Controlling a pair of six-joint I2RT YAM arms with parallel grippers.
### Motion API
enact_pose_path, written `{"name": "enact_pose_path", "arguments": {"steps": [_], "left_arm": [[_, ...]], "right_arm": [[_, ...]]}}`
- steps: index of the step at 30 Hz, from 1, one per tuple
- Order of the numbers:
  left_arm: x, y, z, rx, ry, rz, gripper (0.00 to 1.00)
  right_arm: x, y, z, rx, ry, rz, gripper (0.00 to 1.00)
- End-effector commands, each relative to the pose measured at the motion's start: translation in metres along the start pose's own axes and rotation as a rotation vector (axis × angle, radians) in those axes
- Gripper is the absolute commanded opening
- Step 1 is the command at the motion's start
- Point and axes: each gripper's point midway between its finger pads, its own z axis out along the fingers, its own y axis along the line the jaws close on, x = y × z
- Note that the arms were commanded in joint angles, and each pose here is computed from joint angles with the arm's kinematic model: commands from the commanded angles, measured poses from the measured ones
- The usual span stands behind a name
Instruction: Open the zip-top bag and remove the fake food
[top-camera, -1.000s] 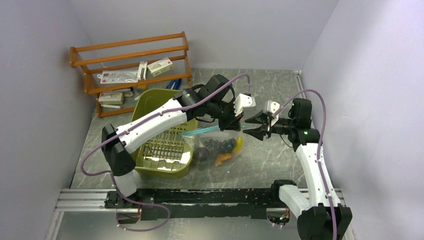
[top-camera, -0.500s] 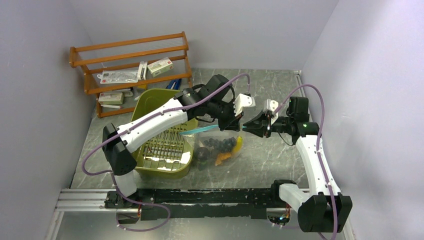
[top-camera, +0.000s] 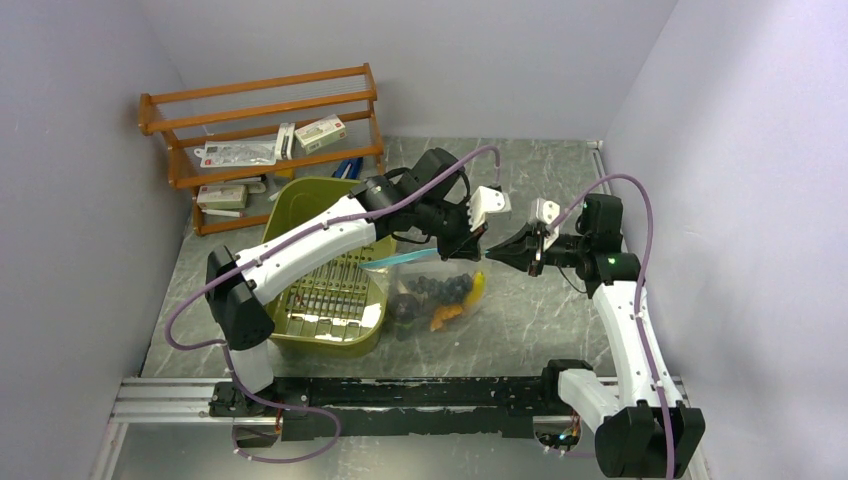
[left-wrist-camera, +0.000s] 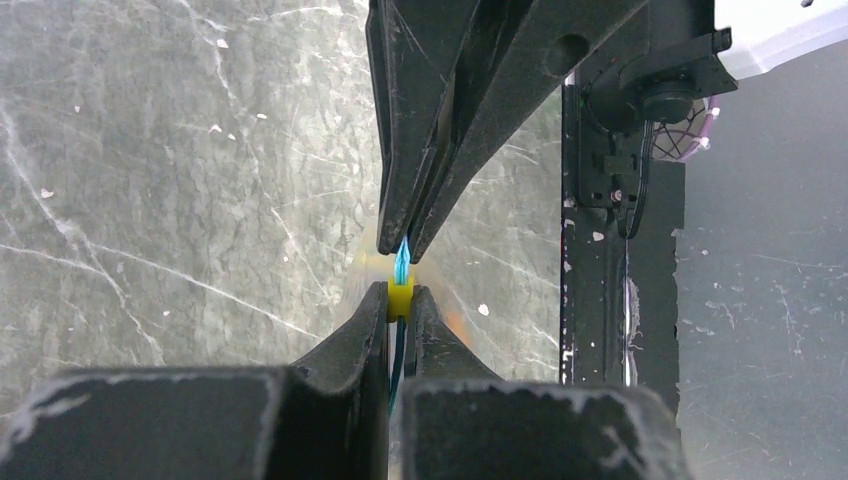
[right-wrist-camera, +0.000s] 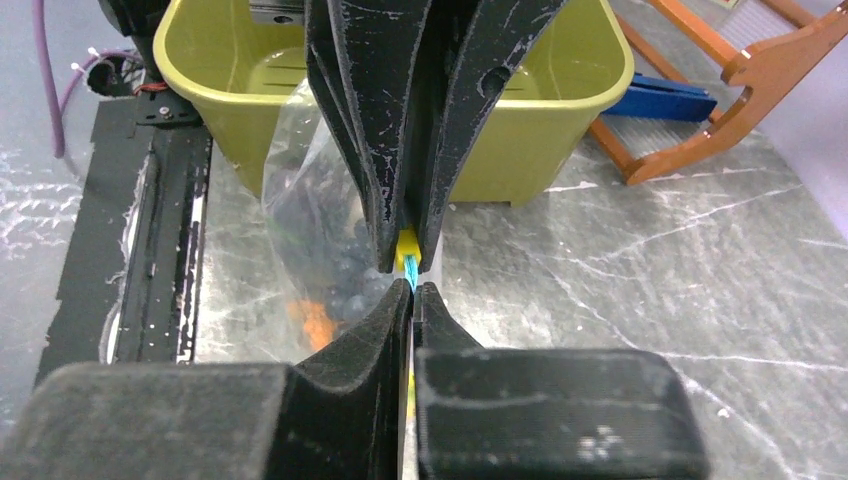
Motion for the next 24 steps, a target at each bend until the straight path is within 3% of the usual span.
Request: {"name": "enact_pose_path", "arguments": {"steps": [1,6,13,24], "left_arm": [[-0.010,-0.003,0.001,0.024,-0.031,0.007,0.08],[-0.005,-0.001,-0.001,0.001,-0.015,0.005,0.08],[0.028,0.006,-0.016,-0.096,0.078,0.000,0.07],[0.034,0.010,-0.048,-0.216,0.080,0.022,0.07]], "right_arm": [[0.000,-0.003,0.001,-0.001,0.008,-0.020,0.00],[0.002,-0.007,0.000,0.013,0.030,-0.010,0.00],[0.005,-0.031,-0.009,0.196,0.082,0.000,0.00],[0.007,-0.049,-0.017,0.317,0.121,0.001,0.00]]}}
